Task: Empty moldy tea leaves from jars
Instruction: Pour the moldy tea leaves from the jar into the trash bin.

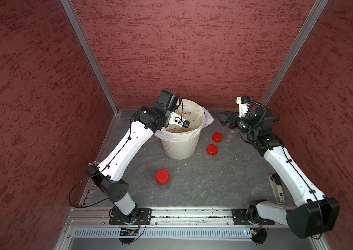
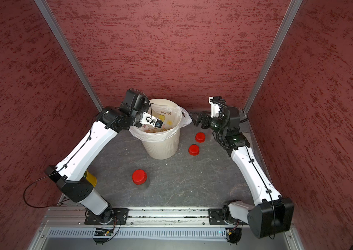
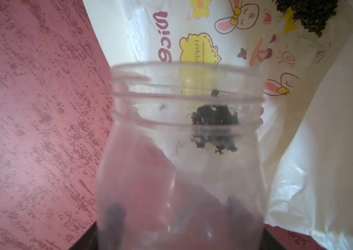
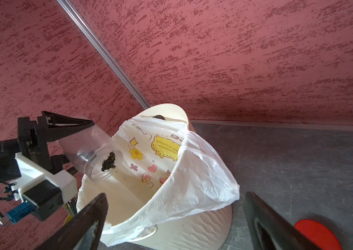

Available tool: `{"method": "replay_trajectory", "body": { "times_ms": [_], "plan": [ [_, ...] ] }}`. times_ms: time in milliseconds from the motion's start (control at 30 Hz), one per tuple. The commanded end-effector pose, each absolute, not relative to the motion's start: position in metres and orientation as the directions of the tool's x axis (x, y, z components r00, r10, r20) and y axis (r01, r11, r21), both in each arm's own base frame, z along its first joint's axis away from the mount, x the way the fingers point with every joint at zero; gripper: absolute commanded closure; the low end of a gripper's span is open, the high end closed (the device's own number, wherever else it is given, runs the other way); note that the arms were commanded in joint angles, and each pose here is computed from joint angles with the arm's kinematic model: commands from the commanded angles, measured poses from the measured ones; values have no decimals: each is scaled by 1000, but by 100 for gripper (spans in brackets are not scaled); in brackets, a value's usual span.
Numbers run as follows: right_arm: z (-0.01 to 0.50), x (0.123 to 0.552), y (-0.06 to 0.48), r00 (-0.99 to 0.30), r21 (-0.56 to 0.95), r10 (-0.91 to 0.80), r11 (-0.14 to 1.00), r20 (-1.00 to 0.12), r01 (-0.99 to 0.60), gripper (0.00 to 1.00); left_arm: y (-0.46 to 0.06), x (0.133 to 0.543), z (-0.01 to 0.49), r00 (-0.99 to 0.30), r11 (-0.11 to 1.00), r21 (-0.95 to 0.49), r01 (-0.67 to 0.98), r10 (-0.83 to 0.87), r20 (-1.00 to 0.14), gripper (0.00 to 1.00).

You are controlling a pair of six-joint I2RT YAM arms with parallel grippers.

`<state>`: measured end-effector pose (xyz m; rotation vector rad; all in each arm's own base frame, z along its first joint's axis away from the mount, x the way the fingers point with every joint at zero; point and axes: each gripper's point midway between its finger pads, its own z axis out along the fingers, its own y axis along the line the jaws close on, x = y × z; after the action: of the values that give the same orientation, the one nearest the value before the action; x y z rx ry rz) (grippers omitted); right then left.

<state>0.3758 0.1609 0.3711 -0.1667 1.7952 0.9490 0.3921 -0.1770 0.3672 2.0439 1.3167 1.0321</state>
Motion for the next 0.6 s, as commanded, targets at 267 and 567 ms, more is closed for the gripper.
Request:
{"method": "replay_trajectory", "body": {
  "times_ms": [267, 567],
  "plan": [
    [388, 377, 162, -406, 516, 329, 652, -852, -555, 1, -184, 396, 353, 265, -412, 730, 545, 911, 317, 33],
    [389, 375, 161, -400, 511, 328, 656, -856, -555, 1, -197, 388, 388, 270, -405, 780, 477, 912, 308, 32]
  ]
}}
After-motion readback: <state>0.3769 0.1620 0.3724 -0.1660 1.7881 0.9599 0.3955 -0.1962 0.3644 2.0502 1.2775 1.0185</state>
